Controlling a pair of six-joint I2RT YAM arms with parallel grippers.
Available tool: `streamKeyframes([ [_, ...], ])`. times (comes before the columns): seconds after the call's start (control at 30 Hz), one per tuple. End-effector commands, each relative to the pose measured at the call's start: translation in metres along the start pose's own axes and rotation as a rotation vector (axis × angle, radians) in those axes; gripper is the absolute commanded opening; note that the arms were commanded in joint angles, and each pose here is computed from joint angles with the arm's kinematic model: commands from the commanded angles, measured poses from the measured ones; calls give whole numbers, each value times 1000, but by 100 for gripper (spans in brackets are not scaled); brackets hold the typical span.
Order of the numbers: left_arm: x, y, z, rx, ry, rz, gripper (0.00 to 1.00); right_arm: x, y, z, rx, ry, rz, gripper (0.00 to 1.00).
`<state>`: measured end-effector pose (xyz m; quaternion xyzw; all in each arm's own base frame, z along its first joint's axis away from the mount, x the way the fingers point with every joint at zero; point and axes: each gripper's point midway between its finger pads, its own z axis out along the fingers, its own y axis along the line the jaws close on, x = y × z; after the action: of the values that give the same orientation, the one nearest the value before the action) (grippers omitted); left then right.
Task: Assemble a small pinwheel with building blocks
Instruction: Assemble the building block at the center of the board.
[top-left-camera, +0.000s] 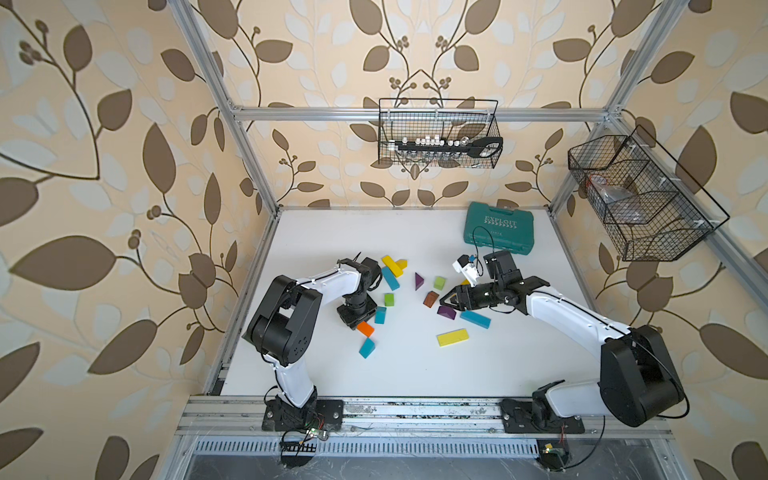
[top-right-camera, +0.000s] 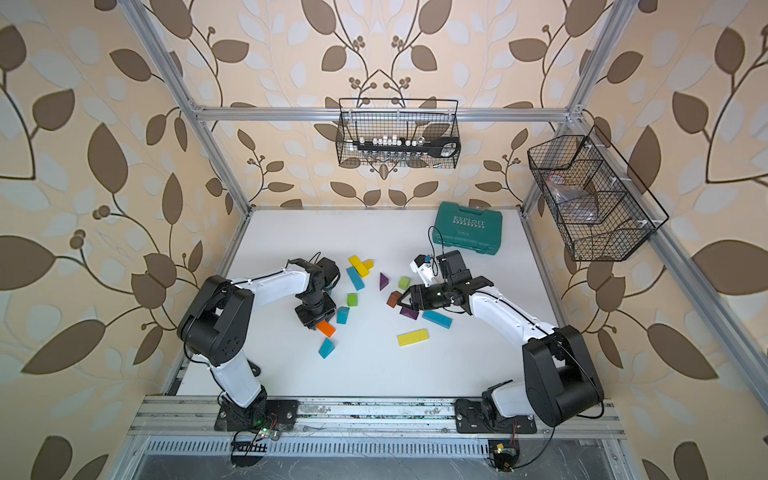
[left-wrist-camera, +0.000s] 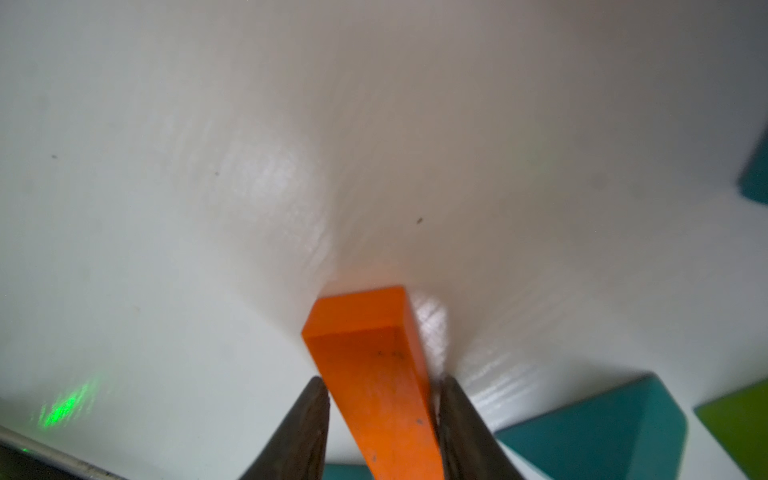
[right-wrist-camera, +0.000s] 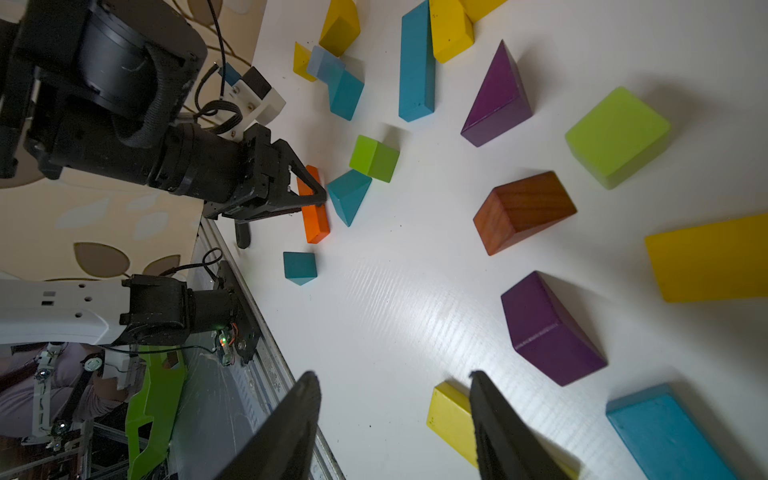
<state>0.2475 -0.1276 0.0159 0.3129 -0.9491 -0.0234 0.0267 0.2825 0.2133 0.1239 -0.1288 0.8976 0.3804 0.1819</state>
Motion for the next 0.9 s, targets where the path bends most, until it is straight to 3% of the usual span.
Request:
streamKeyframes([
  [0.0,-10,25,-3,-14,-4,60,41,3,4,0,-22,1,-18,59],
  [0.33,-36,5,-12,45,33,420,17,5,-3,5,-10,23,4,58],
  [0.57,-47,-3,-19,34,11,616,16,7,-6,8,-9,35,19,58],
  [0.87,-65,-1,-13,-50,24,734,17,8,-9,11,-10,48,33,59],
])
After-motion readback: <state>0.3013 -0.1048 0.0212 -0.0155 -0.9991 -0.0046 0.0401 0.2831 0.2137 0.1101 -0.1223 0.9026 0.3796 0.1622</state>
